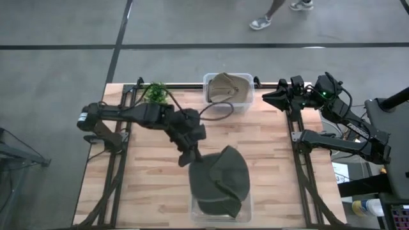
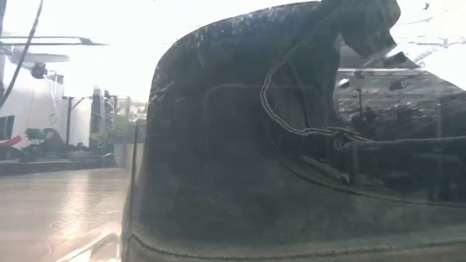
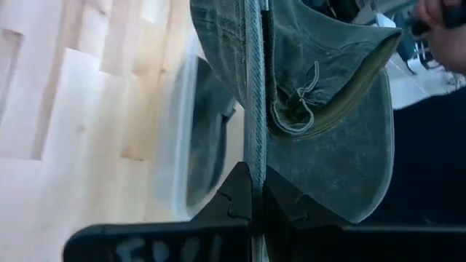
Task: Pick & Place hat
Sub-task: Put the black cap into the bottom transparent bin, then return to Home Position
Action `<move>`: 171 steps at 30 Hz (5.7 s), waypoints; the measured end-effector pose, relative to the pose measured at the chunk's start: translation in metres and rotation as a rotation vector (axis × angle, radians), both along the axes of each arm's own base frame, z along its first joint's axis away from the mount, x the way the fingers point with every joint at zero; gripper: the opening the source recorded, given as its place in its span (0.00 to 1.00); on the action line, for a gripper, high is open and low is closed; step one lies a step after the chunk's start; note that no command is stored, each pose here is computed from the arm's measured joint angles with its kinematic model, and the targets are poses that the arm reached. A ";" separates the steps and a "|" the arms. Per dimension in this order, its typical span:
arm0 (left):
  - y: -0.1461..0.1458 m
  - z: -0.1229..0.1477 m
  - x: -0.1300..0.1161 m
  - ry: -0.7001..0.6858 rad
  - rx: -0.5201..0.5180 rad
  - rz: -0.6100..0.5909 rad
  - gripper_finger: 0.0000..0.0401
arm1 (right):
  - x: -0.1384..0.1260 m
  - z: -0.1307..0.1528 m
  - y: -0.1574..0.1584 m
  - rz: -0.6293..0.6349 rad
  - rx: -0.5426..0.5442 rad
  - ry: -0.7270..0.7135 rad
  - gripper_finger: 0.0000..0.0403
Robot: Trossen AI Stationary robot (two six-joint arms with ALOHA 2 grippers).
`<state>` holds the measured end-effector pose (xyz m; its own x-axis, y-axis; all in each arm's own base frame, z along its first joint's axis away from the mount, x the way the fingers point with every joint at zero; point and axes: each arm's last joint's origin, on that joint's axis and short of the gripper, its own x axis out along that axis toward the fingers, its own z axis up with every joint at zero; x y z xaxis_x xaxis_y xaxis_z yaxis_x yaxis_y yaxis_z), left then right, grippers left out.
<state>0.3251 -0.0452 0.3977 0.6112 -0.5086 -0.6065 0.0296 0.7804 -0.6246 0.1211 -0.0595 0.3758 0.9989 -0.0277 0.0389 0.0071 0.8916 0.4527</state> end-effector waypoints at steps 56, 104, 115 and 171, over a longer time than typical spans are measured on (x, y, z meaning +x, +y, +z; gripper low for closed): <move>-0.036 -0.083 0.044 0.206 -0.020 0.095 0.19 | 0.002 -0.007 0.000 0.045 0.036 0.062 0.18; 0.007 -0.021 0.025 -0.045 0.419 0.260 0.01 | -0.001 -0.044 0.005 0.012 -0.160 0.085 0.02; 0.039 -0.022 -0.078 -0.343 0.403 0.394 0.00 | -0.012 -0.105 0.014 0.006 -0.073 0.020 0.02; 0.049 -0.216 -0.220 -0.811 0.394 0.656 0.00 | -0.016 -0.203 0.057 -0.118 -0.302 0.015 0.02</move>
